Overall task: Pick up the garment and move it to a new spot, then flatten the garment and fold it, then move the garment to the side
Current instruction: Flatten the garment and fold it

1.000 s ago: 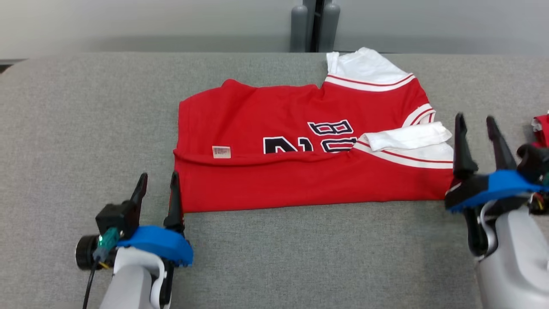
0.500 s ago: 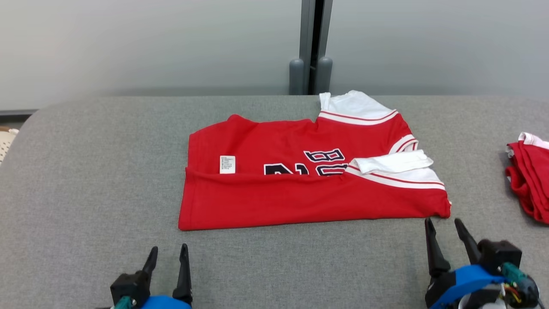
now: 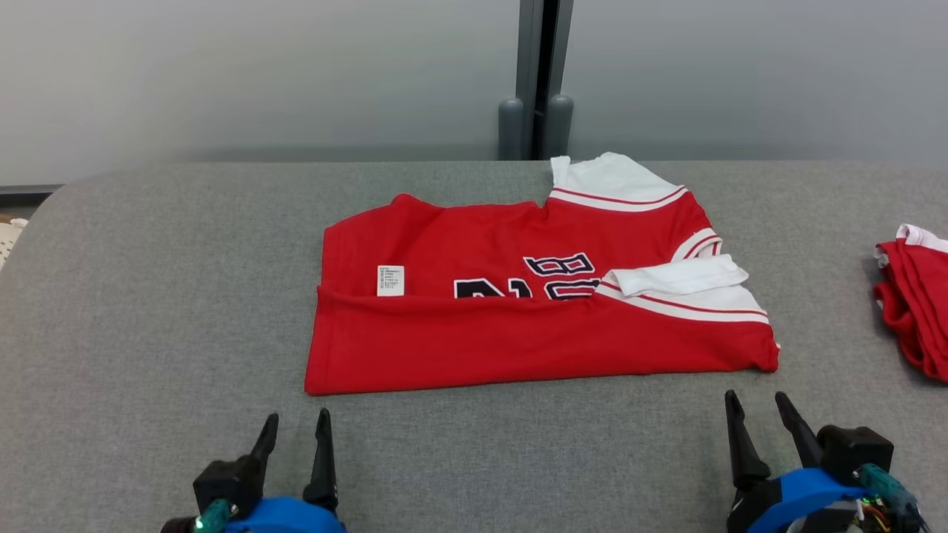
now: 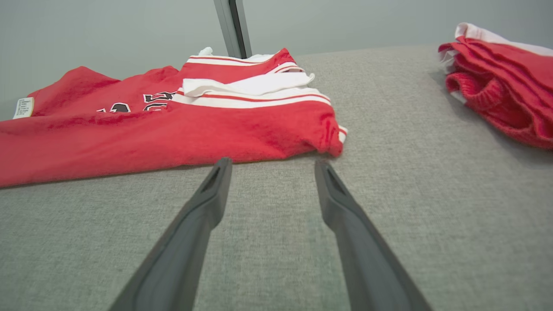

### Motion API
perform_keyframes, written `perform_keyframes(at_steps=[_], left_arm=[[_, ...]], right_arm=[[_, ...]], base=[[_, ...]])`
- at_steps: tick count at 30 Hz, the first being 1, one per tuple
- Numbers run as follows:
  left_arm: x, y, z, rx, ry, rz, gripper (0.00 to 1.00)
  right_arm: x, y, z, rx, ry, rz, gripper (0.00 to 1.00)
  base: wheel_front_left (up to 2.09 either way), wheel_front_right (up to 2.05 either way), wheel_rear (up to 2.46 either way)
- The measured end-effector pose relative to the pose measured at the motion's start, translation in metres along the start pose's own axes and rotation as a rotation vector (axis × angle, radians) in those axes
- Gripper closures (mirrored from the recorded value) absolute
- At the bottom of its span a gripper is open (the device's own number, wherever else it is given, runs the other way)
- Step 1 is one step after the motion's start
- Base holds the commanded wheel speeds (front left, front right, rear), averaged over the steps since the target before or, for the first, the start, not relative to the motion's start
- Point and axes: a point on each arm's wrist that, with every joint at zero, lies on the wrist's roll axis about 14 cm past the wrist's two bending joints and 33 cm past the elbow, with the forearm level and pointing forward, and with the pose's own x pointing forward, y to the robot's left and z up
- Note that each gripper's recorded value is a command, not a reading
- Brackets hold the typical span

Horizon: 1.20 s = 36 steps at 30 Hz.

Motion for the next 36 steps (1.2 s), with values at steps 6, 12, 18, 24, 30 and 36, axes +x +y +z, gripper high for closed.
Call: perform_keyframes(at_steps=[6,12,18,24,30,36], left_arm=[[0.037,0.002,0.008,-0.015,0.006,-0.007,0.0],[0.065,0.01,-0.01,0.003,0.087,0.004,0.0],[0.078,0.007,-0.03,0.005,0.162,-0.021,0.0],[0.079,0.003,-0.038,0.012,0.193,-0.046,0.0],[0.077,0.0,-0.04,0.019,0.206,-0.066,0.0],[0.076,-0.004,-0.042,0.012,0.217,-0.078,1.0]], right_arm=[[0.025,-0.005,0.009,0.015,-0.018,-0.021,0.0],[0.05,-0.01,0.014,0.017,-0.027,-0.036,0.0],[0.064,-0.03,0.012,0.027,-0.015,-0.101,0.0],[0.071,-0.037,-0.006,-0.011,0.064,-0.123,0.0],[0.071,-0.039,-0.032,-0.002,0.164,-0.141,0.0],[0.077,-0.036,-0.032,0.043,0.173,-0.143,1.0]], base=[[0.0,0.0,0.0],[0.0,0.0,0.0],[0.0,0.0,0.0],[0.0,0.0,0.0],[0.0,0.0,0.0],[0.0,0.0,0.0]])
